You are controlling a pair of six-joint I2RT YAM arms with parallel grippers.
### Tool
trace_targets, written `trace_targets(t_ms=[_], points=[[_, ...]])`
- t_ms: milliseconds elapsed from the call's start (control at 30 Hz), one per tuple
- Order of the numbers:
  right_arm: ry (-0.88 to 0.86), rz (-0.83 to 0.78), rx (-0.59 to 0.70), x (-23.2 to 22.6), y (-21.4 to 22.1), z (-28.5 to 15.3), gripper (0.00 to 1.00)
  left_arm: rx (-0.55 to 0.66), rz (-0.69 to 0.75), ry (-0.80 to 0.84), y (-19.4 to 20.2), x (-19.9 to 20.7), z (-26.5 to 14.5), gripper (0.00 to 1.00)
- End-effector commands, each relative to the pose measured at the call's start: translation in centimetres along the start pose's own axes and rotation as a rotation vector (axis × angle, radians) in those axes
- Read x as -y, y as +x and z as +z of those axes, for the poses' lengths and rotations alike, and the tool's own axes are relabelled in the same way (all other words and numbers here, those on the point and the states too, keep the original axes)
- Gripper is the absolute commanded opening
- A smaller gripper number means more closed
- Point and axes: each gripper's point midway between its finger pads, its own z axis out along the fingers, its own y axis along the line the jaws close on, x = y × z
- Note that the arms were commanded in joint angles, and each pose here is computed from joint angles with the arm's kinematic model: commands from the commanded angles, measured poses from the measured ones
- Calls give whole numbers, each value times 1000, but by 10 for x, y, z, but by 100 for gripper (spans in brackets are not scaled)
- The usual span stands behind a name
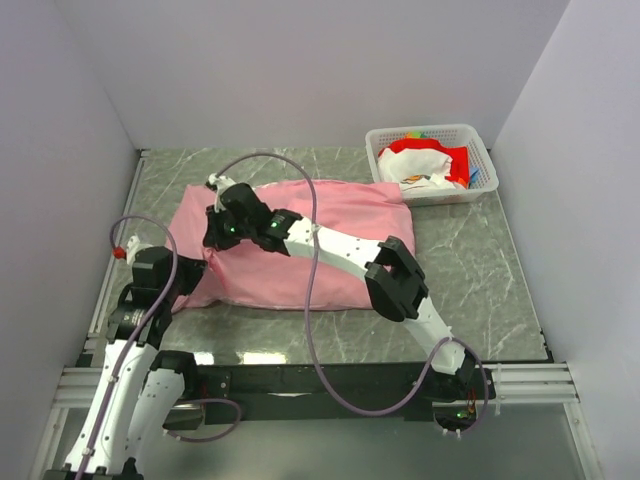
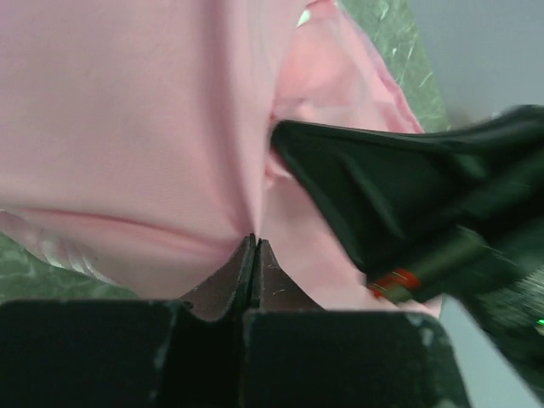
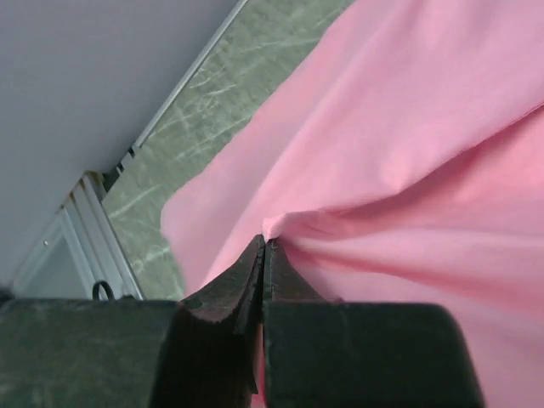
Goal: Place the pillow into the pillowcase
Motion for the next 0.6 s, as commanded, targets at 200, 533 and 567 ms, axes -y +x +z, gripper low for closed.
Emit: trace_targets(t_ms=[200, 533, 567], points=[[-18, 236, 105, 28, 27, 46, 0, 15, -52, 93, -8, 25, -15, 1], [-15, 277, 181, 40, -18, 25, 62, -71, -33, 85, 15, 12, -3, 1], [3, 284, 204, 43, -31, 15, 64, -80, -35, 76, 18, 9, -2, 1]])
